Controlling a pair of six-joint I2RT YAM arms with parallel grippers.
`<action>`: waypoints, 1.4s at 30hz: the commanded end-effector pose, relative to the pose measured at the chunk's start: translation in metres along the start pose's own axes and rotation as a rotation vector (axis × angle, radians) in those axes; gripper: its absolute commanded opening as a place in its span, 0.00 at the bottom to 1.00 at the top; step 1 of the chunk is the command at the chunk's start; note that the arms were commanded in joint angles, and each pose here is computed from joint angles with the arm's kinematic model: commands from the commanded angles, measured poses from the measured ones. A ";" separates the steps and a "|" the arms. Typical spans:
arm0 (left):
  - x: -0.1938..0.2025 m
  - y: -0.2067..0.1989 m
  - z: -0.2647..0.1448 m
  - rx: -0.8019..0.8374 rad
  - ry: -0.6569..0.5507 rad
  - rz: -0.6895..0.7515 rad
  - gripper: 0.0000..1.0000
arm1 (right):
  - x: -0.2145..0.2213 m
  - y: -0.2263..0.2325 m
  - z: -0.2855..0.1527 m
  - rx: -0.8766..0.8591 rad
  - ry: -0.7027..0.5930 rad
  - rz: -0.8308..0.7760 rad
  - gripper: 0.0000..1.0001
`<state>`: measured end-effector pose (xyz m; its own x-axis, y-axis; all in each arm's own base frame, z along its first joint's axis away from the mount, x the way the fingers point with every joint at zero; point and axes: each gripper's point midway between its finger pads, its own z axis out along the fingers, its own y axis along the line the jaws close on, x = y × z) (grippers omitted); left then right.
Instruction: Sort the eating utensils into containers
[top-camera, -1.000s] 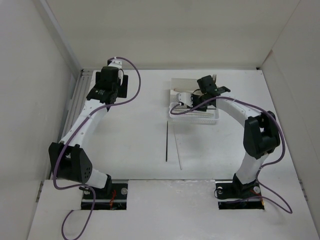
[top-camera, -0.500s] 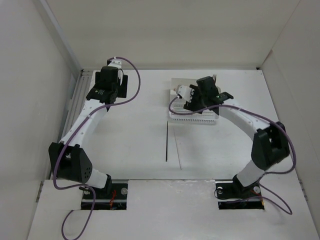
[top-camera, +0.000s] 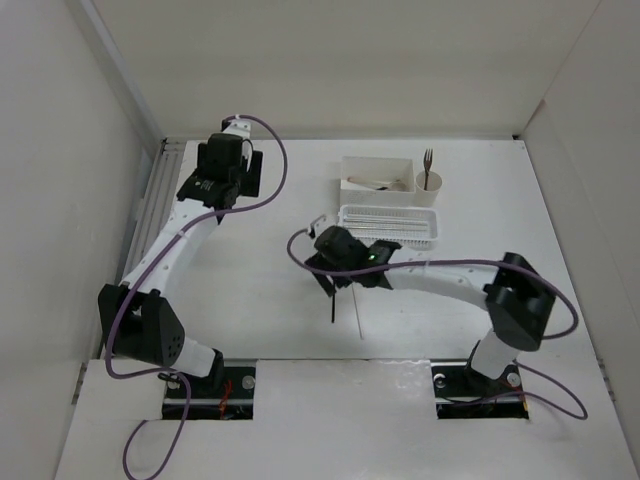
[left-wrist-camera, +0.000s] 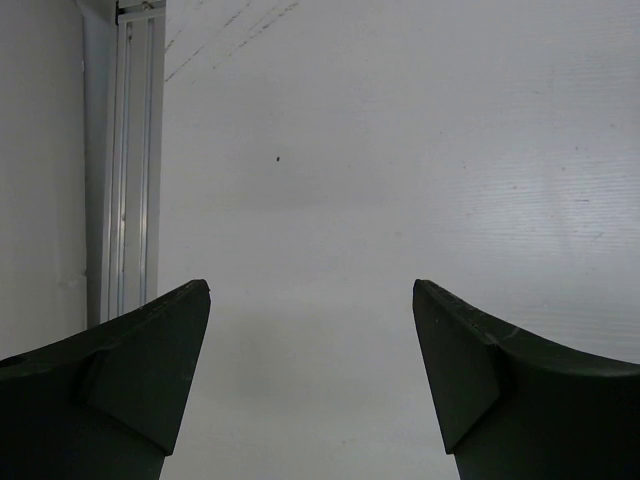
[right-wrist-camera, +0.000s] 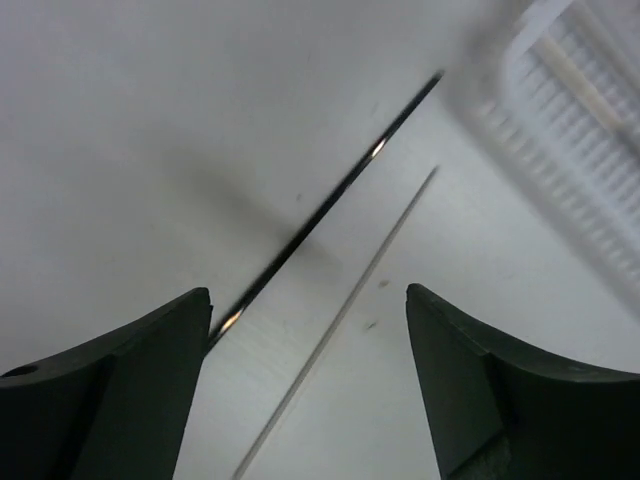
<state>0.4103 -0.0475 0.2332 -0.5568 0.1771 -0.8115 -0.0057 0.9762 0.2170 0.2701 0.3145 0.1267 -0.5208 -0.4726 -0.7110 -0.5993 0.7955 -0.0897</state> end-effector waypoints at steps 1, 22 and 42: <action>-0.020 -0.008 -0.005 0.019 -0.062 -0.015 0.80 | 0.055 0.010 0.006 0.051 0.194 0.069 0.81; -0.014 -0.028 -0.013 -0.008 -0.072 0.072 0.80 | 0.110 0.013 0.026 0.034 0.328 0.163 0.49; -0.012 -0.020 -0.015 -0.045 -0.071 0.080 0.80 | 0.108 -0.020 0.025 0.052 0.304 0.285 0.00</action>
<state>0.4042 -0.0741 0.2345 -0.5295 0.2739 -0.8028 0.0251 0.9511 0.3080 0.2352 0.2684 0.0221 -0.8176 -0.3643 -0.4458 -0.4294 0.9017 0.0508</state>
